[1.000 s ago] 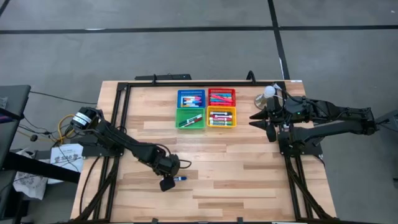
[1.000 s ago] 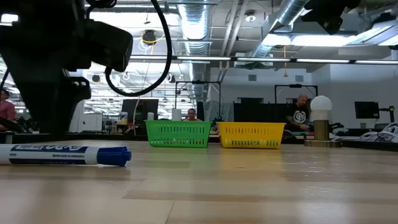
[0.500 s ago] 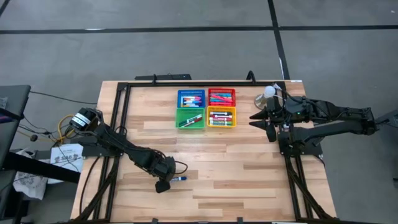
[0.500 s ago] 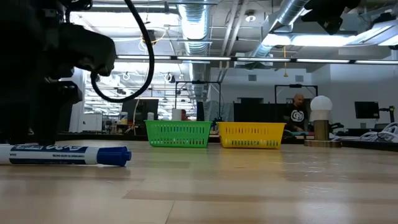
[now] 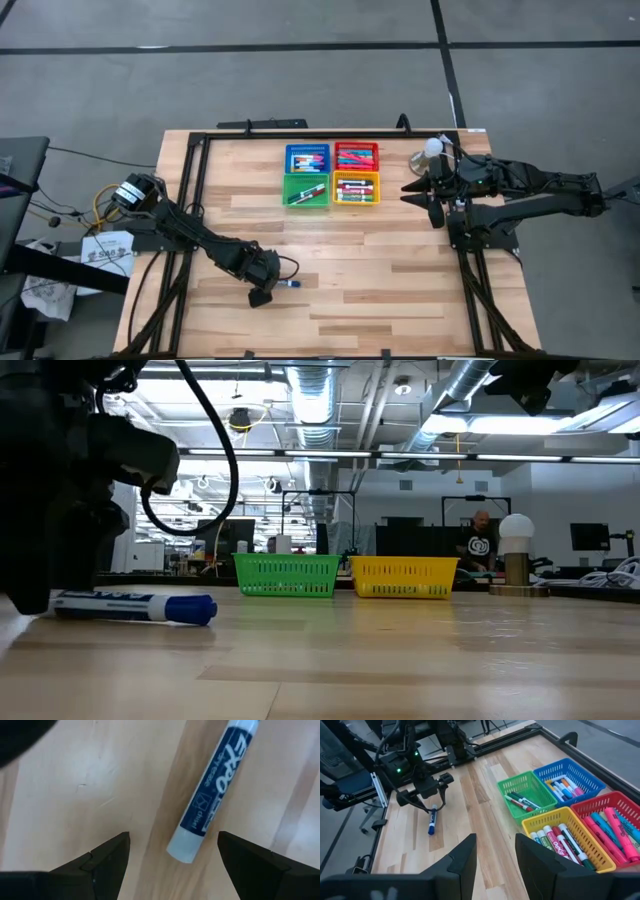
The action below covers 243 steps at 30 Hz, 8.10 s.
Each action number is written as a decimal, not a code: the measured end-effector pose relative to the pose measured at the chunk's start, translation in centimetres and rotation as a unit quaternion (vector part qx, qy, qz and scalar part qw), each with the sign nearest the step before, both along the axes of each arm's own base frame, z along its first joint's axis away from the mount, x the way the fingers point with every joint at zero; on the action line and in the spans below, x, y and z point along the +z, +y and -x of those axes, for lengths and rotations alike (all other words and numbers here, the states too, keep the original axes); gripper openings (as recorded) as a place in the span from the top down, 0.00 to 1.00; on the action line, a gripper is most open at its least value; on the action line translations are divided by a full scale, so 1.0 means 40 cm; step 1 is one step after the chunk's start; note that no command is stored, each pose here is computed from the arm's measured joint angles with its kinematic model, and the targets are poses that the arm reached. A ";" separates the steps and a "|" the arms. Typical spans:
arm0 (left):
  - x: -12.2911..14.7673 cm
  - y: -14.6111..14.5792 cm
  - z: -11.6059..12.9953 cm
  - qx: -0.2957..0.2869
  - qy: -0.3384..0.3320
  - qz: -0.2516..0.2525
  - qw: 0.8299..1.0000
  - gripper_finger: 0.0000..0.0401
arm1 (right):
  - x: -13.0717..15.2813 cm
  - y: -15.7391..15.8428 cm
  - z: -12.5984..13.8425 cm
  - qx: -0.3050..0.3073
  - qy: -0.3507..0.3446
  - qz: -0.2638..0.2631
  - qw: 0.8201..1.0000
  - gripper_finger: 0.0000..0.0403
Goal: Pick & Place Markers
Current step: Put the large blue marker into the yellow bin
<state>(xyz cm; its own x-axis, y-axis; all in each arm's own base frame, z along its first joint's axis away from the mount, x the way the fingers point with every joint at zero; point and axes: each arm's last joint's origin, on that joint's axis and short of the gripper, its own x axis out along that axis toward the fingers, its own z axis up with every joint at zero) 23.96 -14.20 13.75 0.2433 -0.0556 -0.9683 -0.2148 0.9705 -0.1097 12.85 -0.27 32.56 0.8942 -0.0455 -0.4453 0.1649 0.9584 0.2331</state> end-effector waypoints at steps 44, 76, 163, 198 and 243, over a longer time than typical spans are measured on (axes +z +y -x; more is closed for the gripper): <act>-0.024 0.020 -0.017 -0.020 -0.082 -0.036 0.996 0.60 | -0.003 -0.004 -0.020 -0.027 0.002 -0.002 1.000 0.69; 0.028 0.083 -0.121 0.082 -0.184 0.019 0.979 0.81 | 0.019 0.009 -0.160 0.057 -0.102 -0.076 0.990 0.63; 0.420 0.254 -0.080 0.150 -0.577 -0.023 0.802 0.80 | 0.002 -0.070 -0.512 0.084 -0.248 -0.014 0.965 0.38; 0.420 0.261 -0.081 0.157 -0.577 -0.024 0.801 0.80 | 0.002 -0.094 -0.543 0.096 -0.237 -0.008 0.967 0.56; 0.407 0.260 -0.095 0.140 -0.574 -0.043 0.806 0.61 | -0.001 -0.098 -0.543 0.095 -0.232 -0.009 0.968 0.86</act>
<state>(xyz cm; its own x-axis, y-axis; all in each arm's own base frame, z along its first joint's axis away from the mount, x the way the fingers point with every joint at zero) 27.77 -3.81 30.02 0.9726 0.2127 -0.0938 -0.2319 0.9158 -0.3280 34.57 -4.18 32.52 0.9896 0.1440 0.0073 -0.1410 0.9564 0.2557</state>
